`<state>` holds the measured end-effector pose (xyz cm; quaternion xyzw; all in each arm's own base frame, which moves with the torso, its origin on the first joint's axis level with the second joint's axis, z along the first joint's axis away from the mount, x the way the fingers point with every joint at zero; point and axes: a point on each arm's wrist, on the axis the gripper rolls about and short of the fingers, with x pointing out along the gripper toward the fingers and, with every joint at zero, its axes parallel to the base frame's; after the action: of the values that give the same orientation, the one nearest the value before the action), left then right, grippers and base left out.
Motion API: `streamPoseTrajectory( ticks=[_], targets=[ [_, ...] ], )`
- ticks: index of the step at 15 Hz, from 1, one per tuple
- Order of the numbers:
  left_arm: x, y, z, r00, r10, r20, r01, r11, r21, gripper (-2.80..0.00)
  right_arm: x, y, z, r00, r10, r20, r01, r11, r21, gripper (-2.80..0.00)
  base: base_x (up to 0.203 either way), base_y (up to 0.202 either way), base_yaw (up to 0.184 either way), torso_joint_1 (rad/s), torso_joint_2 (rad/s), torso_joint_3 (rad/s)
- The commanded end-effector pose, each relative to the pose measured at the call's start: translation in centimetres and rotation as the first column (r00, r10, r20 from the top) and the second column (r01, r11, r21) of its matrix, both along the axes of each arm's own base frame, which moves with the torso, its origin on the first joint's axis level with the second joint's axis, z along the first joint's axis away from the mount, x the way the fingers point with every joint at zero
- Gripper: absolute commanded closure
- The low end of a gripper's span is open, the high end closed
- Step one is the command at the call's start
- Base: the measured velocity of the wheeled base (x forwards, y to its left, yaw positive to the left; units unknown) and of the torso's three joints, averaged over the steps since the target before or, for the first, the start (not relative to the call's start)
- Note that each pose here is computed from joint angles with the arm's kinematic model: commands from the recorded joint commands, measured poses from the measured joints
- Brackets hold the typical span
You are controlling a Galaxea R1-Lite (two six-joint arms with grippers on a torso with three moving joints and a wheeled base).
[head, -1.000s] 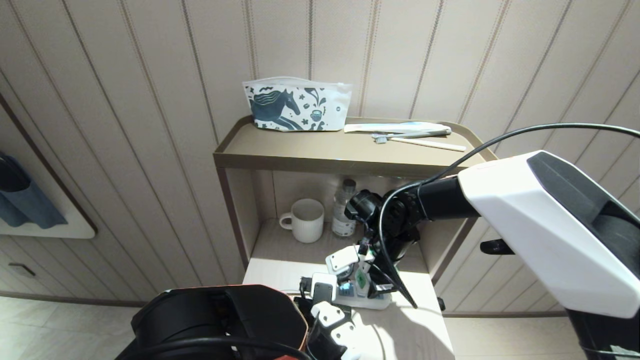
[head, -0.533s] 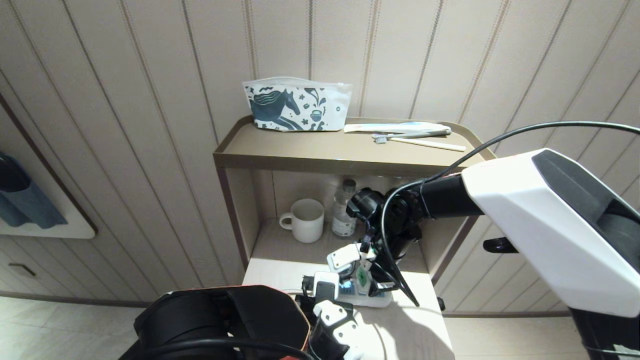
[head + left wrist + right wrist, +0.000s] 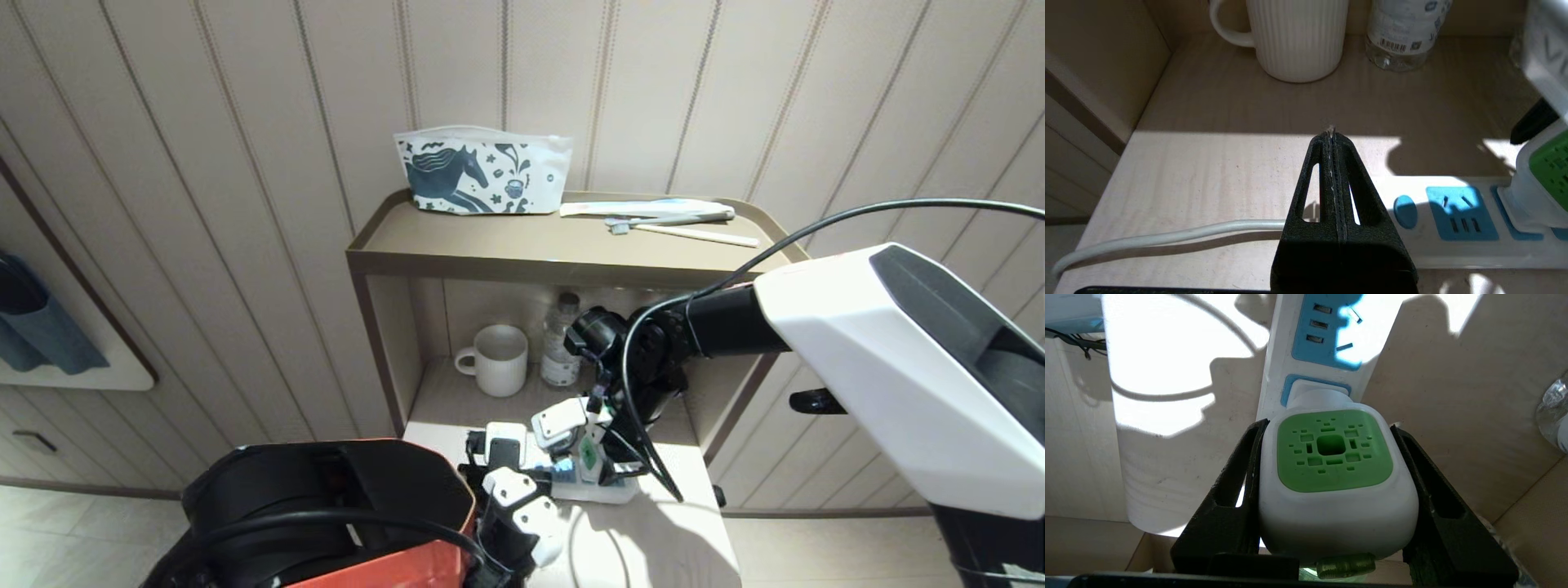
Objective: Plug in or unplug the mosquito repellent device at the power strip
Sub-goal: Hold the socket with your left hand and unplug it with your right hand
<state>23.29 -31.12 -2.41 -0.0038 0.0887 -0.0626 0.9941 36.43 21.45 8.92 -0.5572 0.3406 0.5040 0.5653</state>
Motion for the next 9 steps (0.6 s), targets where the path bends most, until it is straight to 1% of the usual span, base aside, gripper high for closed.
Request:
streamPoseTrajectory(
  ticks=[1, 4, 5, 6, 7, 9],
  targets=[
    [-0.1, 0.4, 1.5, 1.0, 0.009, 0.021, -0.008, 1.0, -0.03, 0.0, 0.0, 0.0, -0.1, 1.0, 0.006, 0.0, -0.006, 1.0, -0.005, 0.0, 0.0, 0.0, 0.0, 0.0, 0.0, 0.0],
    [-0.1, 0.0, -0.6, 1.0, -0.001, -0.006, 0.001, 1.0, 0.013, 0.0, 0.3, 0.2, -0.1, 1.0, 0.006, 0.026, -0.006, 1.0, 0.011, 0.0, 0.0, 0.0, 0.0, 0.0, 0.0, 0.0],
    [-0.1, 0.0, -0.7, 1.0, 0.001, -0.01, -0.001, 1.0, 0.021, 0.0, 0.3, 0.2, 0.0, 1.0, 0.006, 0.028, -0.006, 1.0, 0.011, 0.0, 0.0, 0.0, 0.0, 0.0, 0.0, 0.0],
    [-0.1, 0.1, -1.0, 1.0, 0.005, -0.024, -0.004, 0.999, 0.043, 0.0, 0.3, 0.2, 0.1, 1.0, 0.005, 0.029, -0.006, 1.0, 0.013, 0.0, 0.0, 0.0, 0.0, 0.0, 0.0, 0.0],
    [-0.2, 0.2, -1.1, 0.999, 0.007, -0.031, -0.005, 0.999, 0.053, 0.0, 0.3, 0.2, 0.2, 0.999, 0.005, 0.033, -0.005, 1.0, 0.015, 0.0, 0.0, 0.0, 0.0, 0.0, 0.0, 0.0],
    [-0.2, 0.1, -1.3, 0.999, 0.006, -0.038, -0.004, 0.998, 0.061, 0.0, 0.4, 0.3, 0.4, 0.999, 0.006, 0.039, -0.007, 1.0, 0.019, 0.0, 0.0, 0.0, 0.0, 0.0, 0.0, 0.0]
  ],
)
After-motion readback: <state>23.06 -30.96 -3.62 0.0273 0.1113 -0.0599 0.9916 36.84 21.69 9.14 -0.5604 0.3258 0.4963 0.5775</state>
